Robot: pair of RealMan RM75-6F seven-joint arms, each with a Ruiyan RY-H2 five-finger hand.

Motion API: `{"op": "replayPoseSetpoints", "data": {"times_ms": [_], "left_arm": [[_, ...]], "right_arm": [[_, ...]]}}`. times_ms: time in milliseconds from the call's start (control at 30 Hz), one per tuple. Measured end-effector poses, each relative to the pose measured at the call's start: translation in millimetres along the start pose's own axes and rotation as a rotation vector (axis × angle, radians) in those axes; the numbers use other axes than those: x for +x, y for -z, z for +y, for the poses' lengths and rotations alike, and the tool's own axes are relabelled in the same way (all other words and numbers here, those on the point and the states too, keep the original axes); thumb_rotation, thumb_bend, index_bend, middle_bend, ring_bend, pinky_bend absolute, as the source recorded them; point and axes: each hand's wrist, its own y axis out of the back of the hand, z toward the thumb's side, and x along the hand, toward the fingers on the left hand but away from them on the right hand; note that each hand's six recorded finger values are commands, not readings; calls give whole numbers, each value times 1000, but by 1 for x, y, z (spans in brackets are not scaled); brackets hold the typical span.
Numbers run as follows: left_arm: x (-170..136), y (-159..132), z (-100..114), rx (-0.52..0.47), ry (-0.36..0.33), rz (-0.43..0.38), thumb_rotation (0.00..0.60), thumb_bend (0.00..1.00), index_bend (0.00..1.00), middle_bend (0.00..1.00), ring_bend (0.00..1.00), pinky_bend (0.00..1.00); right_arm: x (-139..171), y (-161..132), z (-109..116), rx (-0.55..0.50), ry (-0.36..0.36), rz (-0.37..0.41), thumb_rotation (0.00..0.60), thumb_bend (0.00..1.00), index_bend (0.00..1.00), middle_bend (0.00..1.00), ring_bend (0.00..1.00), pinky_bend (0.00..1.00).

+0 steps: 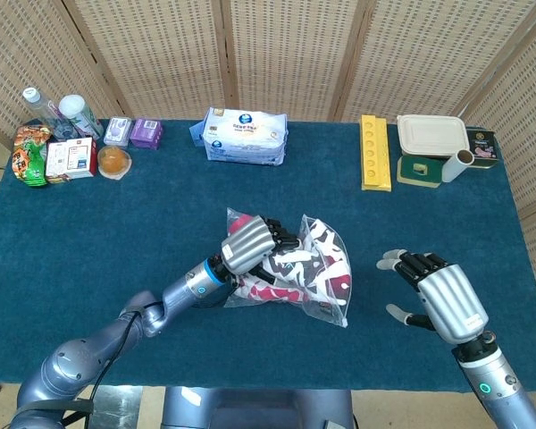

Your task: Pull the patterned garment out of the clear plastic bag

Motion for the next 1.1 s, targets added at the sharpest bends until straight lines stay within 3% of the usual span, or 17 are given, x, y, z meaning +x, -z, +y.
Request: {"op": "replayPoseSetpoints", "data": {"times_ms": [567,1100], "left_arm": [[24,-7,-21,38,10,7,600,396,918,780,769,680],[36,-16,-28,57,2,-12,600,400,917,779,769,679]], "right_arm": [[-18,-15,-10,-11,-61,3,600,154,342,343,455,480],[-37,-9,-12,-60,-47,-34,600,153,338,349,498,541]]}}
